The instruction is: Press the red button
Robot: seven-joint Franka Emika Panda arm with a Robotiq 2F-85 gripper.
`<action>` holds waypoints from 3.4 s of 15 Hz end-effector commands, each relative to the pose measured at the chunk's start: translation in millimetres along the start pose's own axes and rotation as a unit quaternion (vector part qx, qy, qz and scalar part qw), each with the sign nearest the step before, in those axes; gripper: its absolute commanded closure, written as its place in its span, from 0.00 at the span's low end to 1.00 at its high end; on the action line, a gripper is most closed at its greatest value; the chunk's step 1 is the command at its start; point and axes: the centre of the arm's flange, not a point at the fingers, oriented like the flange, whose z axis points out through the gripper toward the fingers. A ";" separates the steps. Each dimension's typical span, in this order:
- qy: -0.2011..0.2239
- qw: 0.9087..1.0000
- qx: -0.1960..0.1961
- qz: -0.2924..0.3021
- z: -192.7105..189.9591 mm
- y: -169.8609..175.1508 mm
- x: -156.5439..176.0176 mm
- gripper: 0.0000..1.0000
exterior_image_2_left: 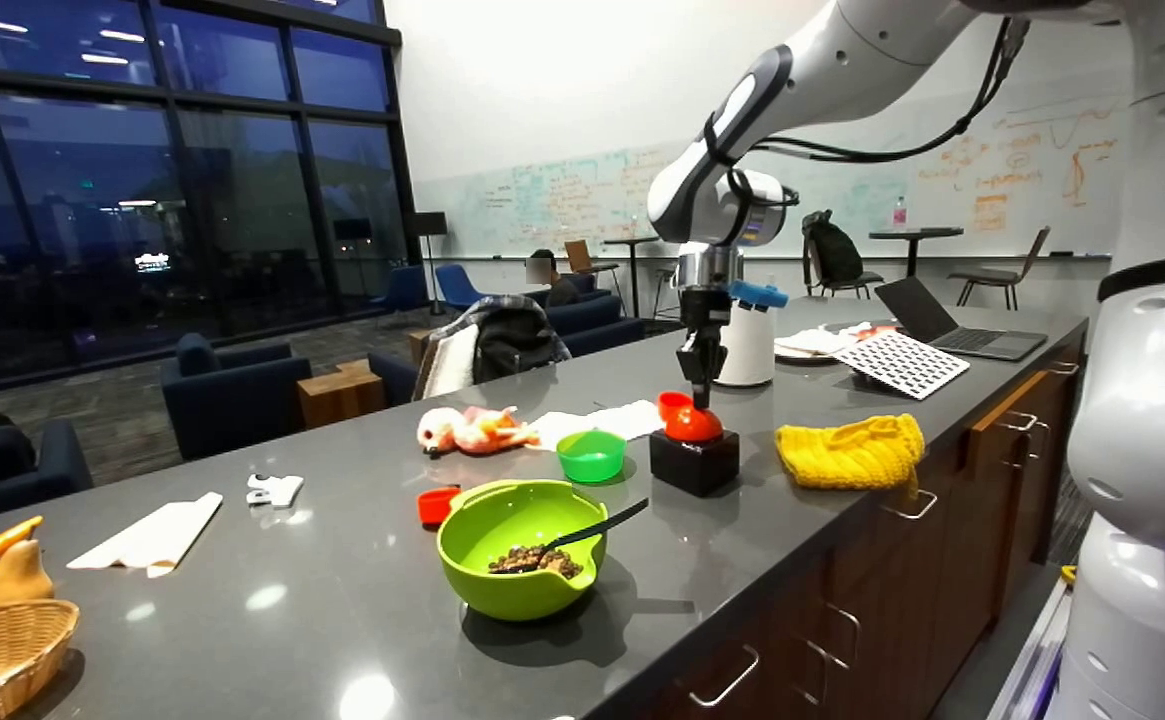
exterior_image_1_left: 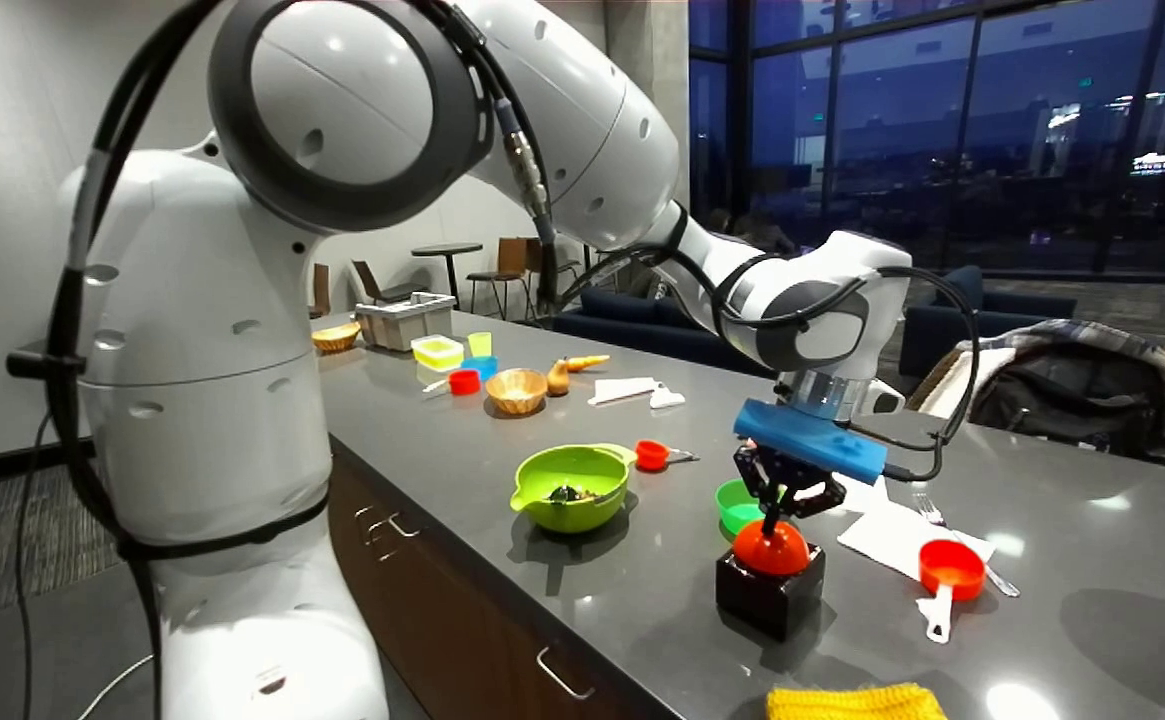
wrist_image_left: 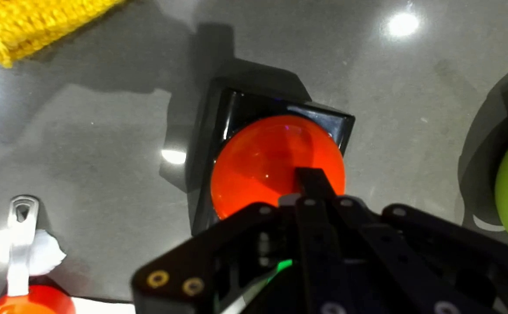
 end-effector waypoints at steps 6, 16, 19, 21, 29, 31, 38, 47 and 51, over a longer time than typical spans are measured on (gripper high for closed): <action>-0.002 1.000 0.014 0.018 28.2 4.2 -0.3 1.00; -0.005 0.999 0.013 0.039 46.3 -2.3 8.4 1.00; -0.001 0.999 0.010 0.044 51.6 -3.7 12.2 1.00; 0.002 0.999 0.008 0.048 55.6 -3.0 13.9 1.00; 0.012 0.998 -0.007 0.055 32.5 -7.5 10.4 1.00; 0.012 0.998 -0.012 0.052 21.0 -11.4 8.7 1.00; 0.002 0.998 -0.053 0.040 -9.4 -34.2 10.2 1.00; 0.019 0.992 -0.120 0.022 -63.3 -84.2 20.3 1.00; 0.016 0.992 -0.114 0.044 -80.8 -119.6 11.4 1.00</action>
